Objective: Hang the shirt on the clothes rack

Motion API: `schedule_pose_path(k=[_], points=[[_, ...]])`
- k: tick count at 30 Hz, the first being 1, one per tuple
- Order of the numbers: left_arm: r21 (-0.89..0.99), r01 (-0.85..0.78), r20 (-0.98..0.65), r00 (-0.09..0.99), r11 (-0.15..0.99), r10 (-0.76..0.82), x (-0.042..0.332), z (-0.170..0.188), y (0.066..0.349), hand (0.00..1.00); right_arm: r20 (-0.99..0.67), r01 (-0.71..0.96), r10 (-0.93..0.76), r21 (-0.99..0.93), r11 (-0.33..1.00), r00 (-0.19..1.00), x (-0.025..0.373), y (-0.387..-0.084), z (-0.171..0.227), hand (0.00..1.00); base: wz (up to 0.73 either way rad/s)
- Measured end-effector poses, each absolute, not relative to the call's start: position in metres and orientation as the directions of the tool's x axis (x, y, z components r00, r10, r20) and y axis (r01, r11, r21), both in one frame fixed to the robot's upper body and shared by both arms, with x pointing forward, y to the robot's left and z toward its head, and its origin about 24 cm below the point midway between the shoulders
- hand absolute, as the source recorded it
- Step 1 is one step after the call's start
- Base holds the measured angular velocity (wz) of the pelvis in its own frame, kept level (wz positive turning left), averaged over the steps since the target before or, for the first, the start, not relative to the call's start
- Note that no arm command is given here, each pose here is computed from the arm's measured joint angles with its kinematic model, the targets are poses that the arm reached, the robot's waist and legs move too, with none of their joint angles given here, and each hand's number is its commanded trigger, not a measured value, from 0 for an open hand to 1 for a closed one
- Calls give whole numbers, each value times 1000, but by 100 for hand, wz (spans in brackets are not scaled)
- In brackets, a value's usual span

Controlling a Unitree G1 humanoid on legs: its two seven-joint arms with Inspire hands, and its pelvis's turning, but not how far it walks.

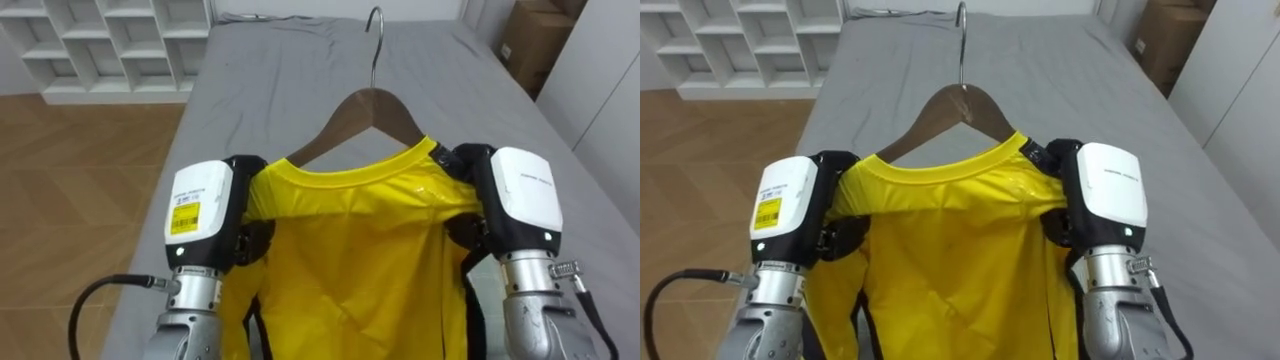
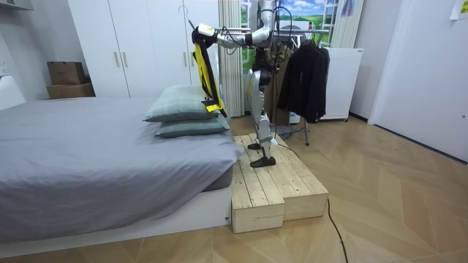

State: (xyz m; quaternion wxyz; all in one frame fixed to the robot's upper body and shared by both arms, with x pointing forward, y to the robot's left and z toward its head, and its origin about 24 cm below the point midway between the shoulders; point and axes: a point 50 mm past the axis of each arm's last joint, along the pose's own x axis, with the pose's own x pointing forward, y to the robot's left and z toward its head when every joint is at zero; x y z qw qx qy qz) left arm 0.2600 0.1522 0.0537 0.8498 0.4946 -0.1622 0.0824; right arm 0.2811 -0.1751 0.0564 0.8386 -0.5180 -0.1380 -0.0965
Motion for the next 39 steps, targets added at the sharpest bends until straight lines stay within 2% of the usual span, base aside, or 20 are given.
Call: schedule_pose_path(k=[21, 22, 23, 39], points=[[825, -306, 359, 933, 475, -23, 260, 55, 158, 98, 323, 285, 6, -844, 454, 946, 281, -174, 56, 100, 1], [825, -306, 359, 933, 475, -23, 260, 55, 158, 40, 323, 285, 7, -844, 454, 946, 281, -174, 56, 100, 0], [825, -306, 359, 933, 475, -23, 260, 55, 158, 0, 323, 285, 7, -844, 454, 946, 281, -174, 56, 100, 0], [802, -287, 364, 930, 523, -48, 260, 57, 147, 0, 318, 273, 30, -854, 442, 948, 280, -171, 53, 100, 1]])
